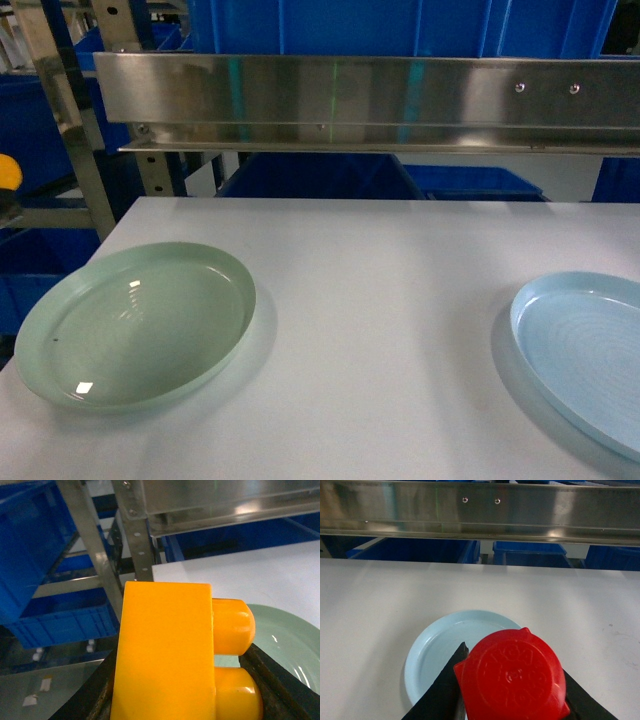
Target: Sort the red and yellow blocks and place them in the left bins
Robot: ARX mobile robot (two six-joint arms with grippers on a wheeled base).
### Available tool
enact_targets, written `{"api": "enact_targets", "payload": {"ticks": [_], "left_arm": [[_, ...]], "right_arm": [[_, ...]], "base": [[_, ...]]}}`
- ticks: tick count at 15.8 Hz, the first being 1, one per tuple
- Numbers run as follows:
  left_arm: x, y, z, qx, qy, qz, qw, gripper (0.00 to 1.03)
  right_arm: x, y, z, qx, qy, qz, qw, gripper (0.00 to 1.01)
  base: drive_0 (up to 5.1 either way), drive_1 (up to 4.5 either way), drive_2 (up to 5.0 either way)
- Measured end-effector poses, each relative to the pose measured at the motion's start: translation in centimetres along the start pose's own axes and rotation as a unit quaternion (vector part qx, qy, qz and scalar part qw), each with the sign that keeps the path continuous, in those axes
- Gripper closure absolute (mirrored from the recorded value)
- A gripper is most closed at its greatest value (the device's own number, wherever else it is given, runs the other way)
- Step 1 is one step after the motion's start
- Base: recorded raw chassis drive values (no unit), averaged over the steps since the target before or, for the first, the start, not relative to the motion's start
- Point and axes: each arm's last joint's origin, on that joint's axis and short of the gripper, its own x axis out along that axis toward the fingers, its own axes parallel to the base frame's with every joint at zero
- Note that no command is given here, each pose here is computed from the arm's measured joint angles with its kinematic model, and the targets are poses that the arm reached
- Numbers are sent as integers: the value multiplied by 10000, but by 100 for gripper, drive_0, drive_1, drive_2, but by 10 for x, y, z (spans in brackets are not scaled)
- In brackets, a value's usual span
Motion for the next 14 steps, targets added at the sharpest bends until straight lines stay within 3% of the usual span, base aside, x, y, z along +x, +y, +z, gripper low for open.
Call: {"api": "enact_targets", "payload": {"ticks": [1, 2, 4, 12, 14], "left_arm": [[-52, 13, 1, -109, -533, 513, 9972, 46], [-84, 14, -8, -302, -648, 641, 9954, 46], [-87, 12, -5, -300, -829, 574, 9944, 46], [-74, 9, -13, -430, -352, 132, 9984, 46], [-70, 9, -4, -418, -467, 69, 9980, 46]], "right_arm": [[0, 0, 0, 0, -2, 0, 10000, 70], [0, 0, 0, 0, 0, 0, 10000, 71], [0, 0, 0, 0, 0, 0, 10000, 71], [0, 0, 0, 0, -2, 0, 10000, 71], [0, 0, 0, 0, -2, 0, 10000, 71]], "base": [[0, 0, 0], [0, 0, 0], [0, 0, 0], [0, 0, 0], [0, 0, 0]]}}
